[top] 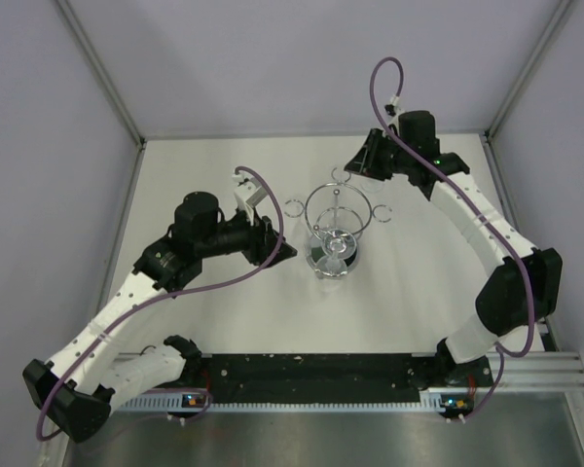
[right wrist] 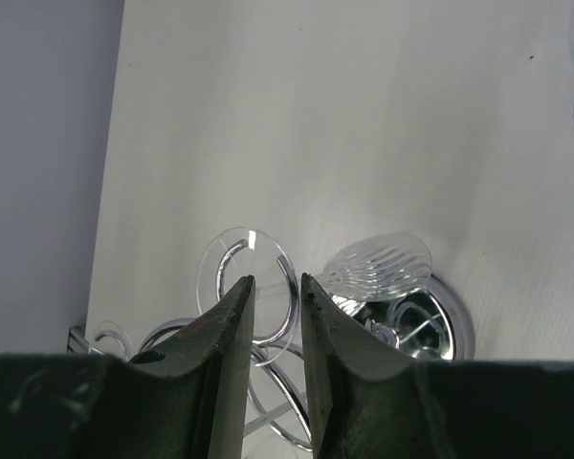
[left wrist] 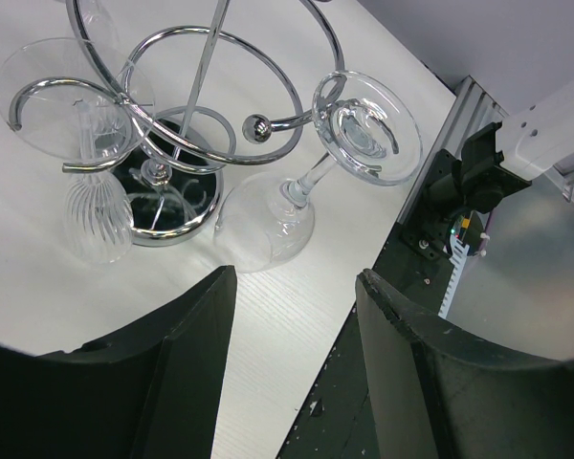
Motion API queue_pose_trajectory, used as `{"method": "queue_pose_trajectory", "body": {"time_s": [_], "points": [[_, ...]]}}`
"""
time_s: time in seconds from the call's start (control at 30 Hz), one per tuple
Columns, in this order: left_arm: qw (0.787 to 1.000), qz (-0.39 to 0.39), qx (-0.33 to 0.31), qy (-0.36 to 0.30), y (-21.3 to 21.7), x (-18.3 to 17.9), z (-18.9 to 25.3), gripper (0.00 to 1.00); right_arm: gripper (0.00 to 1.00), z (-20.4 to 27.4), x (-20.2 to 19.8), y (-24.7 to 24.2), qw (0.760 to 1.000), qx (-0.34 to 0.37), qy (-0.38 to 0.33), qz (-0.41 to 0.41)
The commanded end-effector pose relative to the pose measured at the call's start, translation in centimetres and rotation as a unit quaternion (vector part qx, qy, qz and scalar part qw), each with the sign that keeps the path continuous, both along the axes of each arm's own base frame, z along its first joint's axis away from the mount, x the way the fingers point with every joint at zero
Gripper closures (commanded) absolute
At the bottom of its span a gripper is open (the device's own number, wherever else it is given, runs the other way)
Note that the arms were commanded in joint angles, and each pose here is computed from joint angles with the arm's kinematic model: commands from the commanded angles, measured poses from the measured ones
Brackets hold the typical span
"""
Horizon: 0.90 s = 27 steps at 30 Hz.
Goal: Take the wine glass off the wine glass rack
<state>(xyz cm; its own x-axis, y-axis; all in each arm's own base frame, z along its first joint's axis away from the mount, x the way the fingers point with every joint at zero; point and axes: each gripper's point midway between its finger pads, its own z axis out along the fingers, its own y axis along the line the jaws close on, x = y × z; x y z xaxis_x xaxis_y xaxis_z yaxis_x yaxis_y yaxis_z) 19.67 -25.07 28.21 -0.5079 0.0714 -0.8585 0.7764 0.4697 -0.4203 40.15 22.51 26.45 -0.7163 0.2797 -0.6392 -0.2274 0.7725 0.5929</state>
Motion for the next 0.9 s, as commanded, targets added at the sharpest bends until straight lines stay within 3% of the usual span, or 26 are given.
{"method": "queue_pose_trajectory", "body": {"time_s": [0.0, 0.87], "points": [[1.000, -0.001, -0.003, -0.002, -0.2, 0.2, 0.0, 0.41, 0.74, 2.0, -0.4, 1.0, 0.999, 0.026, -0.025, 0.016], [1.000, -0.003, -0.004, 0.000, -0.2, 0.1, 0.0, 0.41, 0.75, 3.0, -1.9, 3.5, 0.996, 0.064, -0.019, 0.056]]}}
